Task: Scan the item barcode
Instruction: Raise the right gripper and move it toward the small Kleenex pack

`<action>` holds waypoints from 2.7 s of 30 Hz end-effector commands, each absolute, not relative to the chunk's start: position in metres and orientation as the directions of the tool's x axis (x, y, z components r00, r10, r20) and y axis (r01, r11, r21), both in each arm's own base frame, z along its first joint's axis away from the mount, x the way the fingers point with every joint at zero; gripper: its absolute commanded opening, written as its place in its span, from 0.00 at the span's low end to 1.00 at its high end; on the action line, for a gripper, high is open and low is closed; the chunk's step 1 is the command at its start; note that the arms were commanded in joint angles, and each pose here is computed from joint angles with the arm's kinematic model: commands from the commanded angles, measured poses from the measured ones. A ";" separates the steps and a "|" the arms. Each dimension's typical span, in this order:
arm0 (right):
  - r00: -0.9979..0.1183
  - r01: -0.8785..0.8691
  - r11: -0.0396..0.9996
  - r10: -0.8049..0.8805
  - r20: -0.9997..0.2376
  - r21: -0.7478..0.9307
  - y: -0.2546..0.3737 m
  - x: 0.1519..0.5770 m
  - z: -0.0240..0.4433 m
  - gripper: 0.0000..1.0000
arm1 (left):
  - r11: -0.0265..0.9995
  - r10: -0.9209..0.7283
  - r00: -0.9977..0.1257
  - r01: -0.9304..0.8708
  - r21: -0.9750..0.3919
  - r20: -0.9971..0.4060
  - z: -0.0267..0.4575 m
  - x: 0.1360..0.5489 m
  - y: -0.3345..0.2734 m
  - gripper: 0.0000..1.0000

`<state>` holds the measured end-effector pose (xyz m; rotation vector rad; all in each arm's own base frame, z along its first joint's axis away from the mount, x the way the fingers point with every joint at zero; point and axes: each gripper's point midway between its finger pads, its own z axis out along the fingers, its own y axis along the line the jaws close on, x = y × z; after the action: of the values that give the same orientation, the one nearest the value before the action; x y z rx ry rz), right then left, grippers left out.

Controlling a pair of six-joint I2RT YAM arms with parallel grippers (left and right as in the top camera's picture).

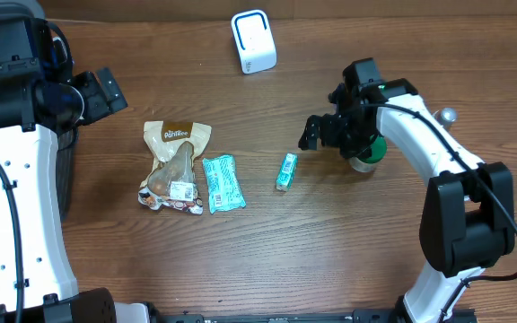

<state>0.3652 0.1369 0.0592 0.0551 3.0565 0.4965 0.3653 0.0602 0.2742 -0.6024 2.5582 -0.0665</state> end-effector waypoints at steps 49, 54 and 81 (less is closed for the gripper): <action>-0.955 0.134 0.940 0.207 -0.212 0.313 0.103 0.374 0.131 1.00 | 0.906 -0.417 -0.777 -0.393 -0.155 -0.472 0.276 0.366 0.059 1.00; -0.955 0.134 0.940 0.207 -0.212 0.313 0.103 0.374 0.131 1.00 | 0.906 -0.417 -0.776 -0.393 -0.154 -0.472 0.276 0.366 0.060 0.99; -0.976 0.095 0.944 0.151 -0.158 0.317 0.151 0.350 0.126 0.24 | 0.906 -0.417 -0.777 -0.393 -0.155 -0.472 0.276 0.366 0.059 0.99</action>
<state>0.3585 0.1356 0.1273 0.2360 2.9001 0.4559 0.3653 0.0602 0.2742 -0.6025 2.5586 -0.0665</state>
